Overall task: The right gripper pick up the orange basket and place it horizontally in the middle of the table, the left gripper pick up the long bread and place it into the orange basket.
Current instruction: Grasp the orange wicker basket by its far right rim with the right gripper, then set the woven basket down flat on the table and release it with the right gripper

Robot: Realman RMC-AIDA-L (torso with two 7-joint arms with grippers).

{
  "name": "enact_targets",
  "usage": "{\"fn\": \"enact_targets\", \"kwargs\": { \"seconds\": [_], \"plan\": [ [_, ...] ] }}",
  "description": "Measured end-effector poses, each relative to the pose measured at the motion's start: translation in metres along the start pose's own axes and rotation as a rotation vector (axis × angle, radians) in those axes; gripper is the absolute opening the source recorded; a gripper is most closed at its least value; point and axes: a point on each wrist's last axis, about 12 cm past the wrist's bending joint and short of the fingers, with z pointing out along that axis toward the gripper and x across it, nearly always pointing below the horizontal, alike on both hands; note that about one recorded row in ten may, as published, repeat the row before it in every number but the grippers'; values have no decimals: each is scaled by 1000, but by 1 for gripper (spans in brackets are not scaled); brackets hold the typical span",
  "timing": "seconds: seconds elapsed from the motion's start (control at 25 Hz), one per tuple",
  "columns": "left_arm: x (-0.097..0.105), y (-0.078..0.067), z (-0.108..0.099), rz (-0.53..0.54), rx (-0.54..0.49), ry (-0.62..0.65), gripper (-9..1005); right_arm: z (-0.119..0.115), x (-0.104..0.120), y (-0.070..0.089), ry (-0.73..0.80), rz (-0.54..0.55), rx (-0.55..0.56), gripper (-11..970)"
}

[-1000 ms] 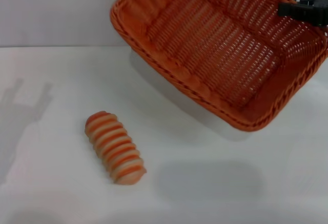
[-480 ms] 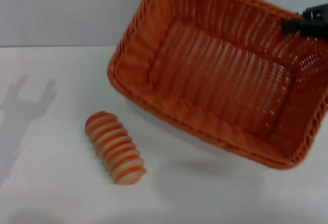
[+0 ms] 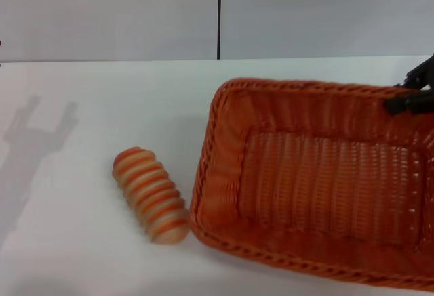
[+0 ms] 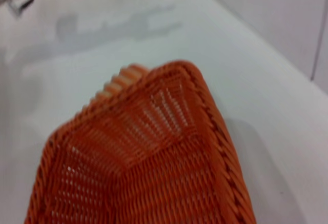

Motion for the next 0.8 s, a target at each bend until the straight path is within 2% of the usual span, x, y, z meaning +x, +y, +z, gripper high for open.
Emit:
{"fn": "enact_targets", "kwargs": {
  "seconds": [0.08, 0.36, 0.8],
  "plan": [
    [1, -1, 0, -4, 0, 1, 844, 14, -9, 2, 28, -57, -33, 148],
    [4, -4, -5, -26, -10, 4, 845, 35, -25, 3, 33, -165, -74, 148],
    [9, -8, -12, -47, -18, 23, 846, 54, -42, -7, 8, -272, -32, 149]
  ]
}}
